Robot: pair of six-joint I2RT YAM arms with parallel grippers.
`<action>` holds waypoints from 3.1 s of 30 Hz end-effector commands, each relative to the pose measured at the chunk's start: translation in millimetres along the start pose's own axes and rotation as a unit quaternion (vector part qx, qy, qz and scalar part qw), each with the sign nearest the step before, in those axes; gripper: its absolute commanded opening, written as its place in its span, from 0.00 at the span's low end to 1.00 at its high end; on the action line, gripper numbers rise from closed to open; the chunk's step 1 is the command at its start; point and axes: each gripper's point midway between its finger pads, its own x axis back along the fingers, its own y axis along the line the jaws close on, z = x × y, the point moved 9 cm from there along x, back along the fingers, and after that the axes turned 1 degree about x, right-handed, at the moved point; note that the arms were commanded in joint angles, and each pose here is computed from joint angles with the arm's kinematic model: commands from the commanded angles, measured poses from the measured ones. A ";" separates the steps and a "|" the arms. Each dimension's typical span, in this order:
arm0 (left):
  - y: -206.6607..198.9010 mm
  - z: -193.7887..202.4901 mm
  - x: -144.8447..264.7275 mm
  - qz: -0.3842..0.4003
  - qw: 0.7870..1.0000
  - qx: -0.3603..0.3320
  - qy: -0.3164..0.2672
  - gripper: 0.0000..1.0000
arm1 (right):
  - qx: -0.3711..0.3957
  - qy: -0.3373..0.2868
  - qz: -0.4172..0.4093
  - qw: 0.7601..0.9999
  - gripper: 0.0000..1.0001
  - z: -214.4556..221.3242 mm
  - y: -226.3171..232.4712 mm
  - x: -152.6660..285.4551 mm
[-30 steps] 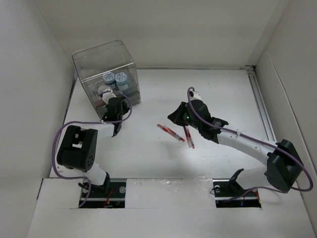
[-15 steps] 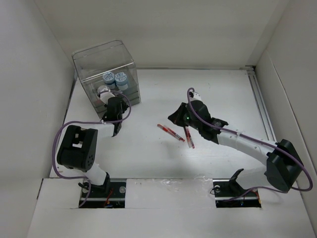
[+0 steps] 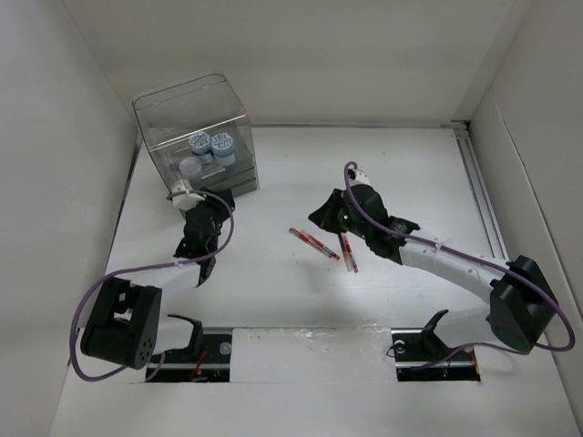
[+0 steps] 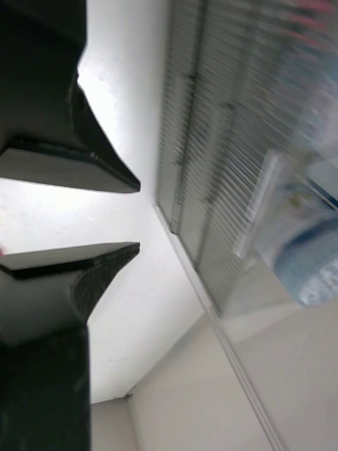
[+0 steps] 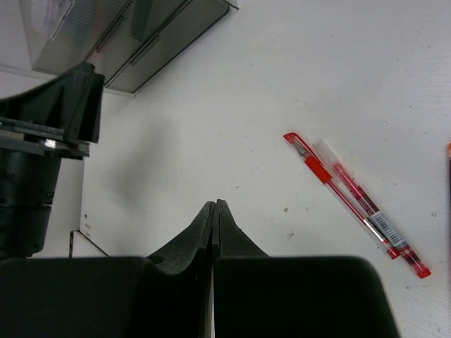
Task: Sort the stationery into containers
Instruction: Close the drawer, then open the drawer
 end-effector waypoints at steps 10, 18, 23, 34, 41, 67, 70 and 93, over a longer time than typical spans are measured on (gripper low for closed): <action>30.5 8.3 11.6 0.001 0.991 0.130 0.011 0.39 | 0.005 -0.015 -0.027 1.000 0.01 -8.2 8.0 4.2; 43.5 11.9 2.5 0.009 0.976 0.219 0.000 0.51 | 0.005 -0.009 -0.026 1.000 0.02 -6.1 7.0 2.2; 53.3 11.6 -8.4 0.029 0.967 0.252 -0.002 0.40 | 0.005 -0.009 -0.026 1.000 0.02 -6.1 7.0 2.2; 63.3 16.2 -12.4 0.081 0.953 0.291 -0.023 0.37 | 0.010 0.004 -0.026 1.000 0.02 -1.7 4.5 -1.7; 59.9 8.4 -9.6 0.098 0.951 0.291 -0.038 0.38 | 0.011 0.011 -0.025 1.000 0.02 0.5 3.4 -3.6; 54.7 -22.4 -30.6 0.135 0.942 0.297 -0.080 0.52 | 0.011 0.021 -0.034 0.999 0.17 1.4 6.1 -4.5; 51.3 -26.0 -31.8 0.143 0.940 0.297 -0.085 0.51 | 0.011 0.021 -0.034 0.999 0.23 1.4 6.1 -4.5; 28.4 -46.5 -27.8 0.177 0.938 0.283 -0.089 0.28 | 0.016 0.028 -0.041 0.999 0.21 2.5 6.7 -3.8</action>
